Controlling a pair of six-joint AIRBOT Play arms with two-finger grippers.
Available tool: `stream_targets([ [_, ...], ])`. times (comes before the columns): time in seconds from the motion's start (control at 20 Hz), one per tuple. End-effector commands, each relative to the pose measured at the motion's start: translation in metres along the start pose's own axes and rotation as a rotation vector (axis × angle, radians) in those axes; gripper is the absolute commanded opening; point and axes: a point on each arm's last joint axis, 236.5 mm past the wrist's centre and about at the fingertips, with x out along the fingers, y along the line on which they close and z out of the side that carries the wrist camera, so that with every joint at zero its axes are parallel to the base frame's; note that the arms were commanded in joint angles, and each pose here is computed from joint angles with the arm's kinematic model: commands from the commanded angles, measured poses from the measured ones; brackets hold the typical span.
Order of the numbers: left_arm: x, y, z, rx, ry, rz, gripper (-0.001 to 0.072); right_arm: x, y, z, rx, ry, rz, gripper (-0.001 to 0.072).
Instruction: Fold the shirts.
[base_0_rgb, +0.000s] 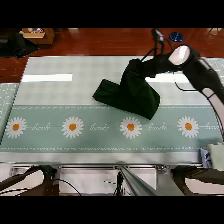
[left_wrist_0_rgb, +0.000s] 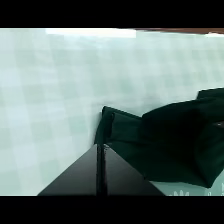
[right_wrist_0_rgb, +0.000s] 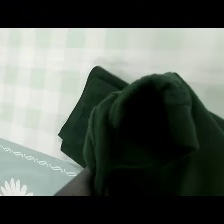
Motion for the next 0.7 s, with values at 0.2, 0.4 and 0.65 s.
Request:
stream_targets([
  [0.2,0.000,0.001,-0.004,0.005,0.011,-0.001,0.0019,0.060,0.031,-0.032,-0.024,0.033,0.029,0.0035],
  [0.4,0.010,0.005,-0.019,-0.020,0.047,-0.007,0.0019,0.067,0.056,-0.021,-0.006,-0.042,0.096,0.0371],
  [0.65,0.019,0.010,-0.032,-0.046,0.072,-0.008,0.0019,0.025,0.057,0.002,-0.083,-0.095,0.108,0.0370],
])
